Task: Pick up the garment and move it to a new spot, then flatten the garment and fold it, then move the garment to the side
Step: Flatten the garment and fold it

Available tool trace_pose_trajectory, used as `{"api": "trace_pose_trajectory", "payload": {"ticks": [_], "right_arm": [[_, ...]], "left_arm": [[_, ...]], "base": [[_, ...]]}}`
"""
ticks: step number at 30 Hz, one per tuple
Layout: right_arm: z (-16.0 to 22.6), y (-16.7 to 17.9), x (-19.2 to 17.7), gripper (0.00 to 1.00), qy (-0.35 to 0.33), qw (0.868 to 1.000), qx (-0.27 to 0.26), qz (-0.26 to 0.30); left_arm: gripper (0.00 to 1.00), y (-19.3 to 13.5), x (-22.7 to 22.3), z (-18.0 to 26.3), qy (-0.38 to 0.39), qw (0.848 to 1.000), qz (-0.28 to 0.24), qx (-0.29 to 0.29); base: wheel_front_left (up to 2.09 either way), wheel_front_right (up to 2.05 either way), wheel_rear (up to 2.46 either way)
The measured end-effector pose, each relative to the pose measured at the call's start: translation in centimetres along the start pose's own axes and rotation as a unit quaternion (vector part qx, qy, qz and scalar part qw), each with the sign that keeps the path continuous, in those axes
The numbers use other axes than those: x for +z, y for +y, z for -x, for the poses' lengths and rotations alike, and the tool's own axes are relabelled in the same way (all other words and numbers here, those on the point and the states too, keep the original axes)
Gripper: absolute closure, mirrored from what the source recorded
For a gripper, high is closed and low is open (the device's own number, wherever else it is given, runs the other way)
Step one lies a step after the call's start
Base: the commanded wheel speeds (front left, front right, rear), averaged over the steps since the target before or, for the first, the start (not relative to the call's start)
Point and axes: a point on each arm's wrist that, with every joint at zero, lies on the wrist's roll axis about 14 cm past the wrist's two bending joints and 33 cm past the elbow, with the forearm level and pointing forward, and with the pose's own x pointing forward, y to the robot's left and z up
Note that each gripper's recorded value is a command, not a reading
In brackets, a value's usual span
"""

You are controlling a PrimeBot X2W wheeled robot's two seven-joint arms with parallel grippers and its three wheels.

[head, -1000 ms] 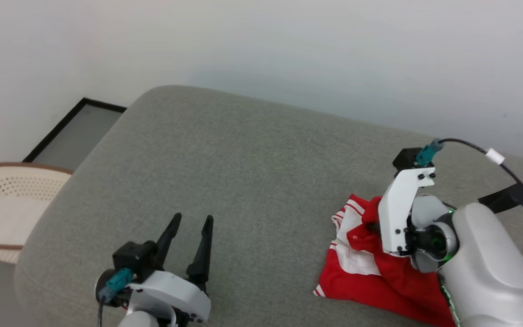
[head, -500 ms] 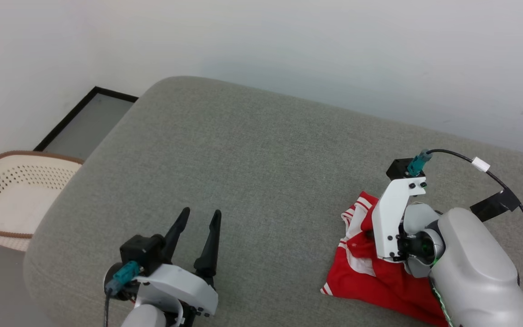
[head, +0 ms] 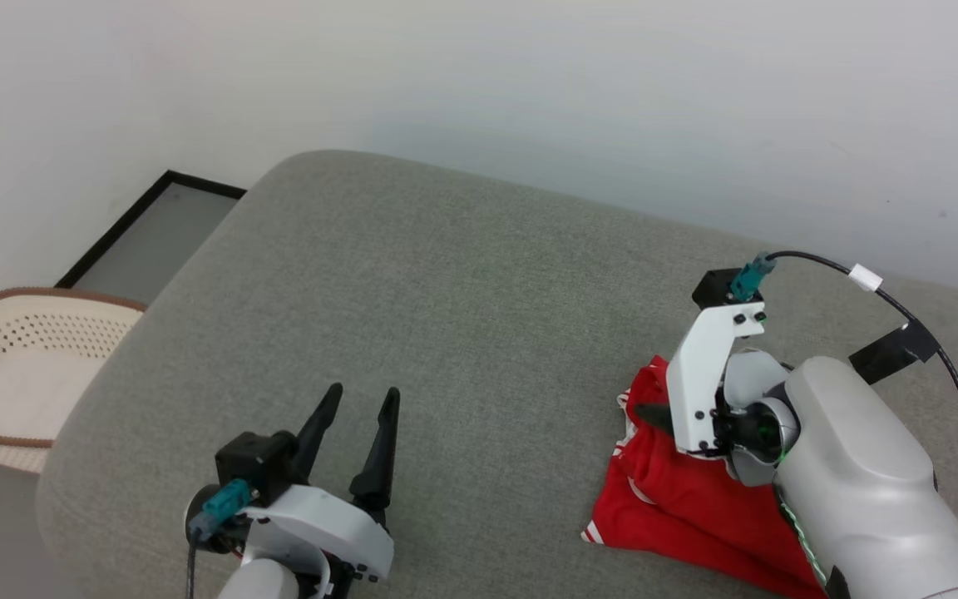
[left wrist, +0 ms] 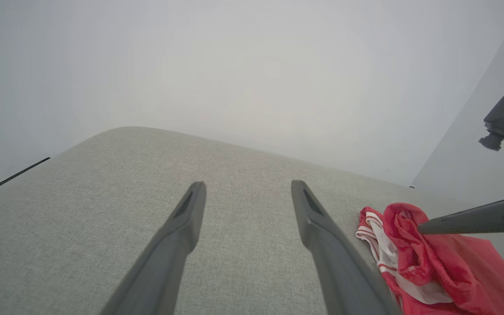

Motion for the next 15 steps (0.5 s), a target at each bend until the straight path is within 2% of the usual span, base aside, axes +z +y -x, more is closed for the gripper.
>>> {"api": "trace_pose_trajectory", "payload": {"ticks": [9, 15], "right_arm": [[1.4, 2.0, 2.6, 0.00, -0.061, 0.998, 0.031, 0.009], [3.3, 3.8, 5.3, 0.00, -0.145, 0.988, 0.055, 0.026]], "left_arm": [[0.00, -0.2, 0.4, -0.2, -0.005, 1.000, -0.002, -0.007], [0.00, -0.8, 0.6, -0.6, -0.009, 1.000, -0.004, -0.018]], "base": [[0.00, 0.00, 0.00], [0.00, 0.00, 0.00]]}}
